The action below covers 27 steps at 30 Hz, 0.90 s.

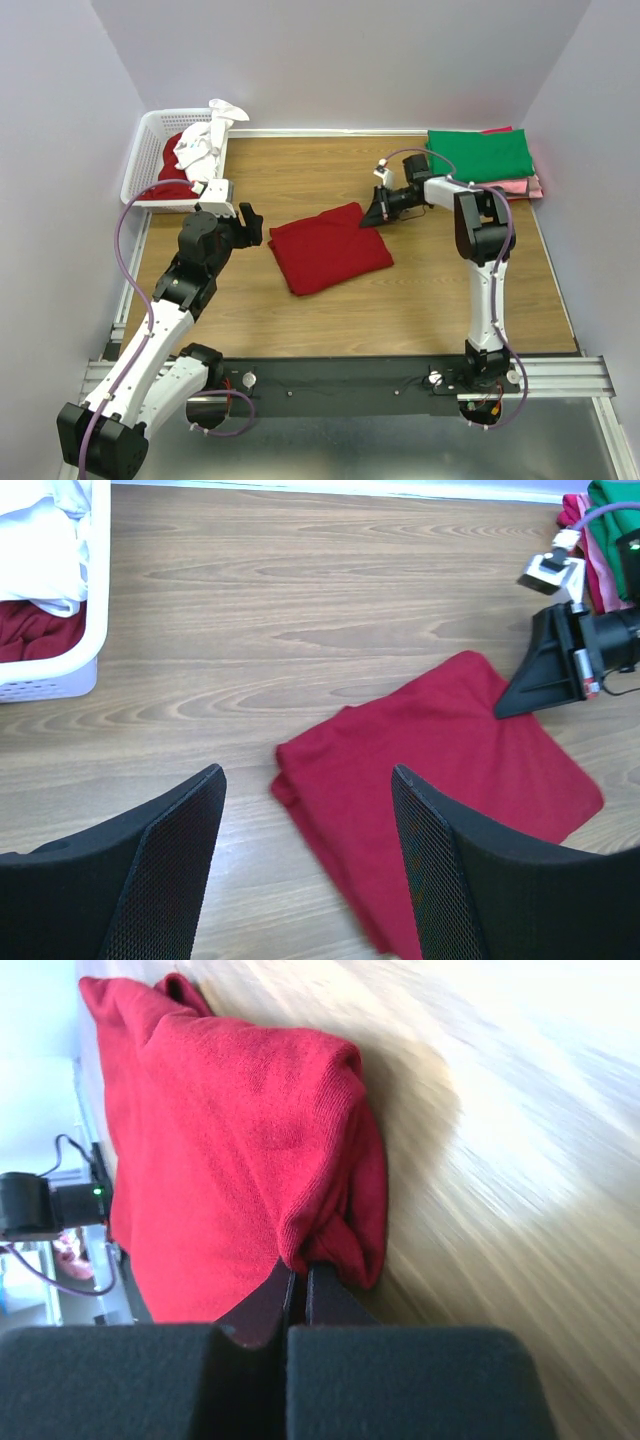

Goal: Fold and stack the t-shirts
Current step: Neatly place the folded tshirt to the corner

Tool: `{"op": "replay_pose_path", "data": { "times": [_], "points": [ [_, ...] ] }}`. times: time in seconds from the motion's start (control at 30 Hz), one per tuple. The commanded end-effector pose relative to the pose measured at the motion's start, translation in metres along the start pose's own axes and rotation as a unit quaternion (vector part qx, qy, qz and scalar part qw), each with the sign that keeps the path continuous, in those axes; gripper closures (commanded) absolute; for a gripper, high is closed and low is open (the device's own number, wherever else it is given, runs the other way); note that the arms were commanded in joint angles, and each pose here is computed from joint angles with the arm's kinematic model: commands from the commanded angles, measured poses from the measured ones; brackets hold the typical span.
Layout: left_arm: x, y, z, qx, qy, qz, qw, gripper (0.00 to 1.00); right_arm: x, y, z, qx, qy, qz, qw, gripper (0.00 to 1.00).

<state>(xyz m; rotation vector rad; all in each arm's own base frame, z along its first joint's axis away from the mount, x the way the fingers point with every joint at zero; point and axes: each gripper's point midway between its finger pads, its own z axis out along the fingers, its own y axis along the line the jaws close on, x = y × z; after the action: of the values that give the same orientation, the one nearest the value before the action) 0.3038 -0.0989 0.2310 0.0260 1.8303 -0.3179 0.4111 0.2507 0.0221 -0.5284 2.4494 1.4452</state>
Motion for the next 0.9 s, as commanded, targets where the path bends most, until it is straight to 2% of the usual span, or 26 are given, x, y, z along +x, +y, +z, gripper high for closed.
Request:
{"op": "replay_pose_path", "data": {
  "times": [0.0, 0.1, 0.13, 0.17, 0.2, 0.23, 0.33, 0.37, 0.6, 0.87],
  "points": [
    [-0.002, -0.005, -0.001, 0.015, -0.009, 0.005, 1.0, 0.25, 0.006, -0.006, -0.024, 0.027, 0.004, -0.028, 0.999, 0.99],
    [-0.002, -0.006, -0.001, 0.017, -0.009, 0.005, 1.0, 0.25, 0.009, -0.017, -0.027, 0.064, 0.01, -0.031, 0.997, 0.98],
    [-0.003, -0.006, -0.001, 0.018, -0.01, 0.006, 1.0, 0.25, 0.011, -0.019, -0.028, 0.071, 0.012, -0.027, 0.997, 0.92],
    [-0.002, -0.006, -0.001, 0.019, -0.009, 0.006, 1.0, 0.25, 0.012, -0.02, -0.028, 0.075, 0.013, -0.025, 0.997, 0.75],
    [-0.002, -0.006, -0.001, 0.02, -0.008, 0.006, 1.0, 0.25, 0.012, -0.021, -0.029, 0.081, 0.014, -0.028, 0.996, 0.66],
    [-0.003, -0.007, -0.002, 0.021, -0.01, 0.007, 1.0, 0.25, 0.011, -0.024, -0.031, 0.092, 0.013, -0.031, 0.995, 0.49],
    [-0.002, -0.008, -0.001, 0.023, -0.009, 0.007, 1.0, 0.25, 0.002, -0.026, -0.034, 0.111, 0.006, -0.036, 0.993, 0.36],
    [-0.002, -0.007, -0.001, 0.022, -0.009, 0.007, 1.0, 0.25, -0.001, -0.026, -0.035, 0.115, 0.003, -0.037, 0.993, 0.28],
    [0.0, -0.007, 0.001, 0.024, -0.005, 0.008, 1.0, 0.25, -0.007, -0.035, -0.012, 0.146, 0.018, -0.045, 0.988, 0.23],
    [0.001, -0.009, 0.001, 0.028, -0.004, 0.007, 1.0, 0.25, 0.031, -0.042, 0.018, 0.198, 0.075, -0.055, 0.976, 0.2]
  ]
}}
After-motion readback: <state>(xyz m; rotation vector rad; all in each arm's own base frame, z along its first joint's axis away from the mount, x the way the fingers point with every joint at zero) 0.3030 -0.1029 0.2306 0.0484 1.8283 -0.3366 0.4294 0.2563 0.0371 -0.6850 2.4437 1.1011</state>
